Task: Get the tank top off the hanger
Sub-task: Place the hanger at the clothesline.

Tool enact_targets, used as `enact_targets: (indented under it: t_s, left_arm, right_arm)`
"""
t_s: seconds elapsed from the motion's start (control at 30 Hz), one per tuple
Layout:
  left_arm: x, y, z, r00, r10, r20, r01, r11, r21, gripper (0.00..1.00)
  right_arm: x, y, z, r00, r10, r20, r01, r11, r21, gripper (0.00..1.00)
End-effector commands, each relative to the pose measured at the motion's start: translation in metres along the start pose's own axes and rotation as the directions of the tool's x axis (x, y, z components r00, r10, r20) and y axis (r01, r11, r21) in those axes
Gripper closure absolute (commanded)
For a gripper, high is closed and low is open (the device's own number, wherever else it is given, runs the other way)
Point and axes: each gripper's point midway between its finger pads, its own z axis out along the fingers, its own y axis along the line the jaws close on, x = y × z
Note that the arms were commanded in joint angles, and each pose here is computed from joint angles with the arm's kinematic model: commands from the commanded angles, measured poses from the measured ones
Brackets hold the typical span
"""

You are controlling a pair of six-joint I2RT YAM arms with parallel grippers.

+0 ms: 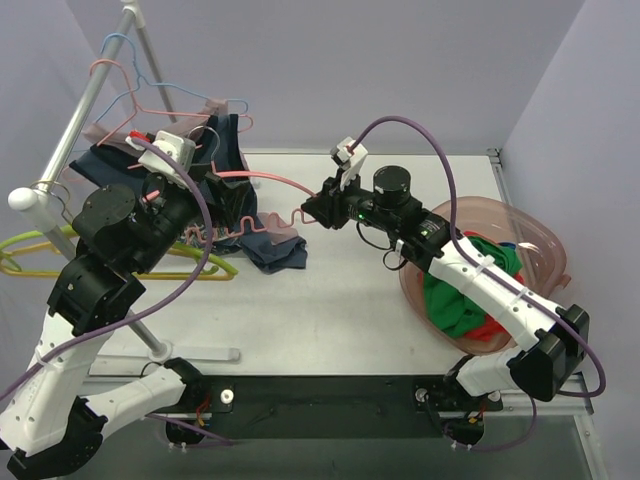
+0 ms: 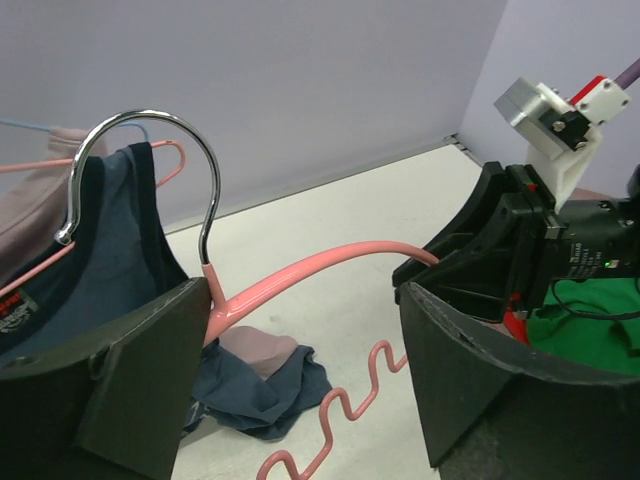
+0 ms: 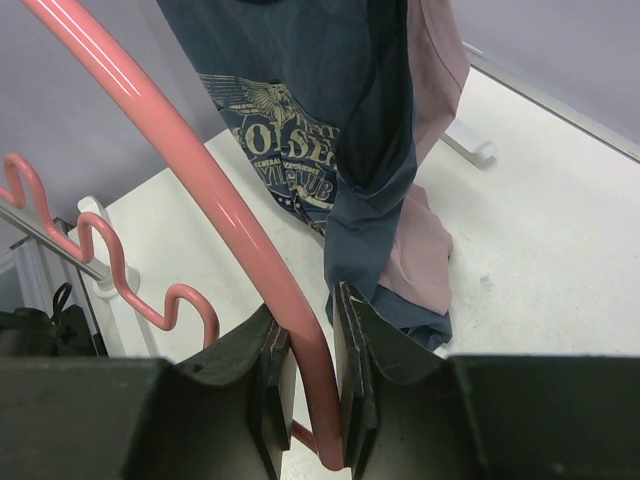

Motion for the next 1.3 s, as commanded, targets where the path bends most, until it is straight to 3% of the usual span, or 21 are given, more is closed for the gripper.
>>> enact_targets:
  t_s: [0.0, 0.33, 0.6, 0.77, 1.0, 1.27]
  left_arm:
    - [-0.007, -0.061, -0.014, 0.989, -0.144, -0.044, 0.151, 0.945, 0.292, 0.11]
    - [-0.045, -0.066, -0.03, 0.932, -0.364, -0.006, 0.348, 0.888, 0.302, 0.06]
    - [-0.045, -0.037, -0.015, 0.901, -0.434, 0.006, 0.432, 0.896, 0.102, 0.09]
    - [-0.05, -0.039, -0.007, 0.879, -0.476, 0.01, 0.473, 0.875, 0.1, 0.09]
    - [-0.041, -0.035, -0.001, 0.921, -0.39, 0.006, 0.388, 0.918, 0.085, 0.11]
    - [-0.019, -0.016, 0.004, 0.969, -0.244, -0.025, 0.244, 0.97, -0.002, 0.09]
  right_arm:
    - [-0.062, 0.006, -0.014, 0.98, 0.005, 0.198, -0.006, 1.0, 0.006, 1.0]
    - [-0.081, 0.011, -0.012, 0.97, 0.05, 0.239, -0.044, 0.999, -0.027, 1.0]
    - [-0.084, 0.038, -0.024, 0.966, 0.008, 0.259, 0.019, 0.995, -0.1, 1.0]
    - [-0.084, 0.042, -0.028, 0.967, -0.004, 0.254, 0.026, 0.996, -0.083, 1.0]
    - [-0.095, 0.034, -0.038, 0.97, 0.049, 0.239, -0.05, 0.999, -0.004, 1.0]
    - [-0.104, 0.023, -0.053, 0.981, -0.031, 0.194, 0.009, 0.993, 0.115, 1.0]
